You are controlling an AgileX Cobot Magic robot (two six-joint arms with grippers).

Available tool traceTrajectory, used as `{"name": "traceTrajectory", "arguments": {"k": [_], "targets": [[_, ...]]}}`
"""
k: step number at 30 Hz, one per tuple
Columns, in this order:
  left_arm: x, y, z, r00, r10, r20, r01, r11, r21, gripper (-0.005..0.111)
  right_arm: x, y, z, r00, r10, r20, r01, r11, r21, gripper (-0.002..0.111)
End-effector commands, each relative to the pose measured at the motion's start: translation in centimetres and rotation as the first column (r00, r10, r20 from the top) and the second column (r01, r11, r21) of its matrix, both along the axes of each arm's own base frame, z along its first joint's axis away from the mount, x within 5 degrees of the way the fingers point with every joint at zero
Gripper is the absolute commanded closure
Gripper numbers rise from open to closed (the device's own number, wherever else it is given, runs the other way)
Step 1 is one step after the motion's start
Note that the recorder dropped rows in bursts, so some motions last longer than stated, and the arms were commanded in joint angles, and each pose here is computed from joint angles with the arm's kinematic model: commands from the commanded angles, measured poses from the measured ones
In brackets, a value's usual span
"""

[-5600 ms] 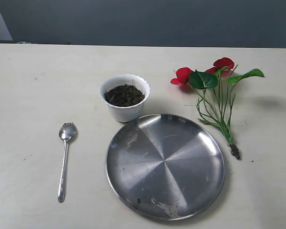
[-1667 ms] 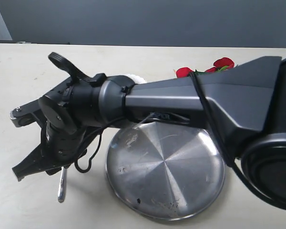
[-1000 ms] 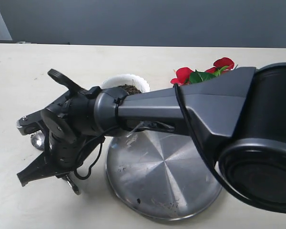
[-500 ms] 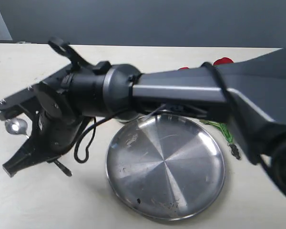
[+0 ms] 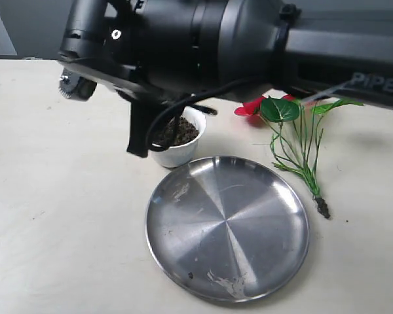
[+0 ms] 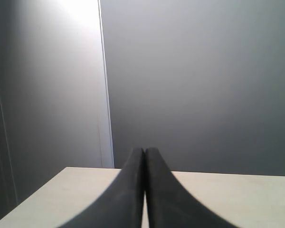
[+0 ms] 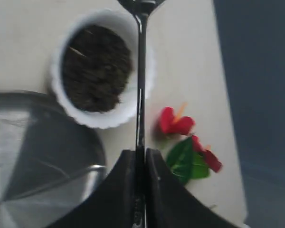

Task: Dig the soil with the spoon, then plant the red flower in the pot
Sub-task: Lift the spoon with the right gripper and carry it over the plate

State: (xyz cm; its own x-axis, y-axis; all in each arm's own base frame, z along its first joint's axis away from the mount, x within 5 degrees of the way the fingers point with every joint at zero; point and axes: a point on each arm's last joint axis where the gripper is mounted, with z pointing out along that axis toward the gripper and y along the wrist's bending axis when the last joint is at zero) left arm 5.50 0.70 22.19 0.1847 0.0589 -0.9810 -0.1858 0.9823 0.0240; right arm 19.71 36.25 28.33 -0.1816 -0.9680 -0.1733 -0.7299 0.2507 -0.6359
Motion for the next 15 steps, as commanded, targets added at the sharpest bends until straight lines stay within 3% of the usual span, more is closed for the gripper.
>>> {"name": "traceTrajectory", "arguments": {"k": [1, 4, 9, 15], "targets": [[0.0, -0.1, 0.2, 1.000, -0.013, 0.010, 0.013, 1.000, -0.002, 0.106, 0.4, -1.1, 0.6, 0.998, 0.048, 0.034, -0.044, 0.994, -0.101, 0.109], [0.0, -0.1, 0.2, 1.000, -0.013, 0.010, 0.013, 1.000, -0.002, 0.106, 0.3, -1.7, -0.7, 0.995, 0.098, -0.017, -0.099, 0.978, -0.184, 0.109], [0.0, -0.1, 0.2, 1.000, -0.013, 0.010, 0.013, 1.000, -0.002, 0.106, 1.7, -4.5, -4.2, 0.993, 0.072, -0.094, -0.099, 0.938, -0.332, 0.109], [0.0, -0.1, 0.2, 1.000, -0.013, 0.010, 0.013, 1.000, -0.002, 0.106, 1.8, -5.2, -6.0, 0.985, 0.112, -0.130, -0.155, 0.911, -0.381, 0.109]]}}
